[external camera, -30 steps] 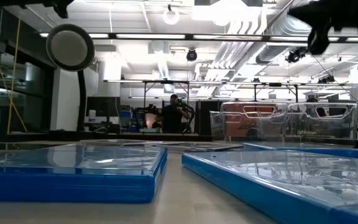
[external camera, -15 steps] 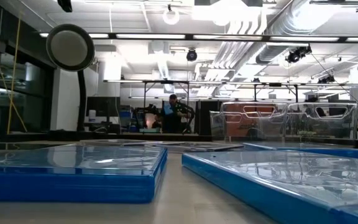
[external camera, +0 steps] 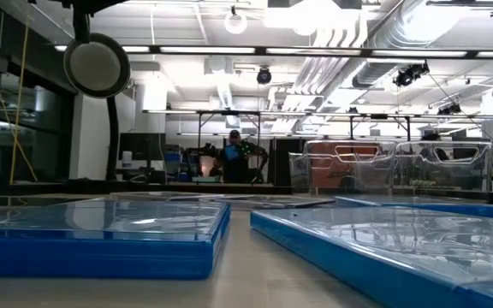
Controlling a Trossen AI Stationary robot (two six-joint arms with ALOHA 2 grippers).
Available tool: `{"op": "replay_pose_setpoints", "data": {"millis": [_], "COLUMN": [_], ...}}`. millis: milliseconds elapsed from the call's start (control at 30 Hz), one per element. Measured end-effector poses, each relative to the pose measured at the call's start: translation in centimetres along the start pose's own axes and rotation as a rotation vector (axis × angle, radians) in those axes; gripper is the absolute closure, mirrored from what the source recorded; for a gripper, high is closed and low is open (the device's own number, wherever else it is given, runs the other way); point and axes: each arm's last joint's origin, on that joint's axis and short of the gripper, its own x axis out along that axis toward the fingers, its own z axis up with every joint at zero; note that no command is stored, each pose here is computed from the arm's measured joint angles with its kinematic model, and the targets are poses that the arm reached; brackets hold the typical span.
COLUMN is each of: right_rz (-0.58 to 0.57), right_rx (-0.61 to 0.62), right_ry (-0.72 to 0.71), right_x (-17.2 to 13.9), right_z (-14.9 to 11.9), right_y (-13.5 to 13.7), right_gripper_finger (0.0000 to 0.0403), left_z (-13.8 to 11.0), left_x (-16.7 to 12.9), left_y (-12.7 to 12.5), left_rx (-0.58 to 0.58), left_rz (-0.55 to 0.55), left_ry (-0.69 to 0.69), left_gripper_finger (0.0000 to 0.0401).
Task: Pick & place jewel cases by type
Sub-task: Put the top black CD case into the right transparent bin
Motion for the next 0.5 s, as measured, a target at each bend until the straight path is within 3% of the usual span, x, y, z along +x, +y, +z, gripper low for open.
{"op": "replay_pose_setpoints", "data": {"millis": [167,333,400,500], "right_rz": [0.052,0.058,0.043,-0.002], "right_rx": [-0.071,-0.059,-0.032,0.028], "right_ry": [0.092,0.167,0.192,0.221], "right_x": [3.9,7.0,8.1,9.8], "right_z": [0.6,0.2,-0.1,-0.5], "right_y": [0.8,1.1,1.1,1.0], "right_gripper_finger": [0.0402,0.0402,0.0402,0.0402], "left_z": [-0.7,-3.3,-4.5,-5.8], "left_x": [0.0,0.0,-0.1,-0.2], "left_y": [-0.2,0.7,1.3,1.9], "left_rx": [0.303,0.454,0.456,0.357], "left_rz": [-0.123,-0.057,0.017,0.124], "left_ry": [0.086,0.331,0.441,0.554], "left_gripper_finger": [0.0400,0.0400,0.0400,0.0400]}}
